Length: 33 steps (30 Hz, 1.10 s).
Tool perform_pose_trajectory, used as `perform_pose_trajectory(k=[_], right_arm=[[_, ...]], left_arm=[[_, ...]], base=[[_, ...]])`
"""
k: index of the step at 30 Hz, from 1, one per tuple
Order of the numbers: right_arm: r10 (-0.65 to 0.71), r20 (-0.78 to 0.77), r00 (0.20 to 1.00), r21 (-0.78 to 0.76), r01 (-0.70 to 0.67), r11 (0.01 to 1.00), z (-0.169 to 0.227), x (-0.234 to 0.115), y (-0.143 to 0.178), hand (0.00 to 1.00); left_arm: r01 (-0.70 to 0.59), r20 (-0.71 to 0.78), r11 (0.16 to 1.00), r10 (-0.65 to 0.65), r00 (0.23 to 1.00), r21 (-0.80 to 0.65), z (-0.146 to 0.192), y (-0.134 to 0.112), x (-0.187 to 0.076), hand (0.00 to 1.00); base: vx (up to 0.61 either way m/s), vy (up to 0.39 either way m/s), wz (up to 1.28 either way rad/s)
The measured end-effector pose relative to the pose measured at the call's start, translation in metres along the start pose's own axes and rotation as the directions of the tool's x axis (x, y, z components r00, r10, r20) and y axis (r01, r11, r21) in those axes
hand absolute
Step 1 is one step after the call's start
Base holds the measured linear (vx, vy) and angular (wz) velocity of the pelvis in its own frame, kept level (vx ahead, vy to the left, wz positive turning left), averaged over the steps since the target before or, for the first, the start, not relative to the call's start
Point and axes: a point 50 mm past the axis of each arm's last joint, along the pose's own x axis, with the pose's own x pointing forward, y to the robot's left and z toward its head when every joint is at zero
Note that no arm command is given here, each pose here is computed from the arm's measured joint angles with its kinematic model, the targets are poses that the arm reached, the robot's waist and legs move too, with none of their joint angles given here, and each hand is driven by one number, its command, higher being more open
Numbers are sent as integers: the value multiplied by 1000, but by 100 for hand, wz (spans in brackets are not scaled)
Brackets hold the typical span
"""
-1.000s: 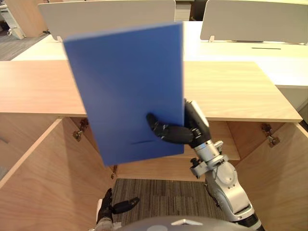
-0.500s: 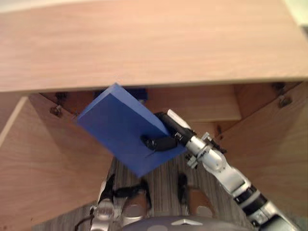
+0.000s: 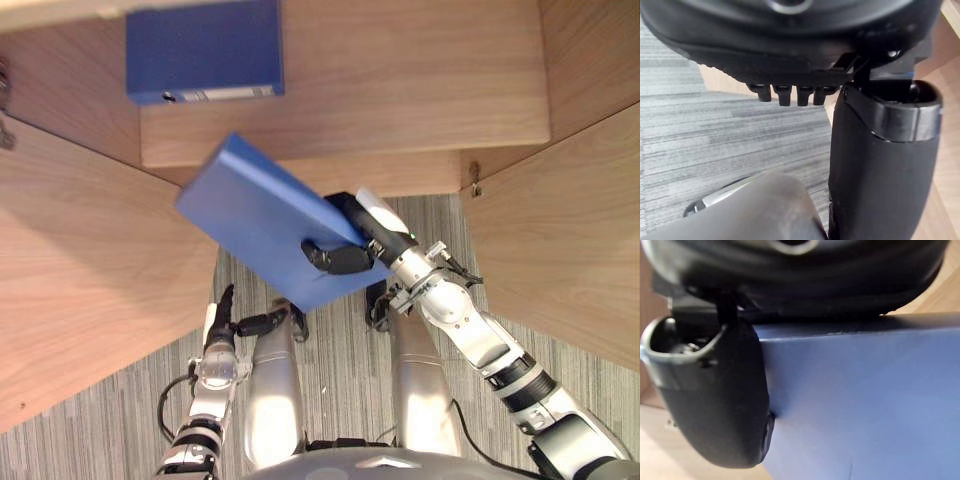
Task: Walk over to the cabinet, pick up the folder, carry it to the office cabinet, place the folder inside the office cabinet, then close the office cabinet door
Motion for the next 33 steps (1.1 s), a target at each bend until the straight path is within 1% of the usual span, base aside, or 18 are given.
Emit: perform_pose_trajectory(k=[1,3,4,6,8,10,11,13,14,16,17,19,22,24,27,31,32,33], right_arm=[[-32,7,999,44,32,999,2,2,-3,0],[-189,17,982,227,180,957,8,8,-16,0],[-230,12,973,256,219,941,8,8,-21,0],[-350,-5,937,362,328,873,9,11,-34,0],[-422,-30,906,439,391,809,8,12,-45,0],[-497,-93,863,526,466,712,-1,10,-58,0],[-501,-101,859,532,472,703,-3,10,-59,0],[-550,-165,819,594,528,607,-12,6,-69,0],[-561,-177,809,602,540,589,-14,6,-71,0],[-601,-202,773,646,566,512,-16,7,-81,0],[-611,-204,765,657,569,495,-15,9,-84,0],[-636,-228,738,702,577,418,-15,18,-94,0],[-658,-261,706,734,588,340,-15,25,-103,0],[-672,-289,682,766,586,265,-14,31,-110,0],[-682,-316,659,796,576,187,-12,41,-121,0],[-674,-358,646,830,551,88,-4,60,-131,0],[-672,-362,646,832,548,79,-3,62,-131,0],[-669,-377,641,840,540,45,-1,66,-133,0]], left_arm=[[-5,12,1000,5,1000,-11,4,0,1,100],[-26,68,997,30,997,-68,23,0,6,100],[-24,81,997,31,996,-79,28,-1,7,100],[-35,118,991,50,992,-130,40,-3,9,100],[-29,140,987,52,989,-160,47,-6,8,100],[-17,153,983,45,987,-181,52,-12,7,100],[-15,153,983,44,987,-183,52,-13,7,100],[-8,156,981,39,987,-192,54,-16,7,100],[-8,157,981,39,987,-192,55,-16,7,100],[-9,166,981,42,985,-195,57,-16,7,100],[-9,171,981,43,984,-196,59,-16,7,100],[-14,181,979,52,982,-202,63,-15,8,100],[-21,184,978,60,981,-207,65,-15,9,100],[-26,178,974,67,982,-226,66,-15,9,100],[-37,175,972,79,981,-231,66,-14,9,100],[-51,157,966,94,983,-255,65,-16,9,100],[-53,156,965,95,983,-256,65,-16,9,100],[-58,152,964,100,983,-258,65,-16,9,100]], base=[[-54,25,9],[-60,22,6],[-47,23,6],[-27,35,7],[-9,53,2],[20,67,-1],[28,50,0],[33,39,3],[33,33,2],[27,38,-1],[23,48,-2],[17,55,-2],[5,64,2],[8,61,2],[19,73,1],[39,80,1],[39,78,3],[34,77,6]])
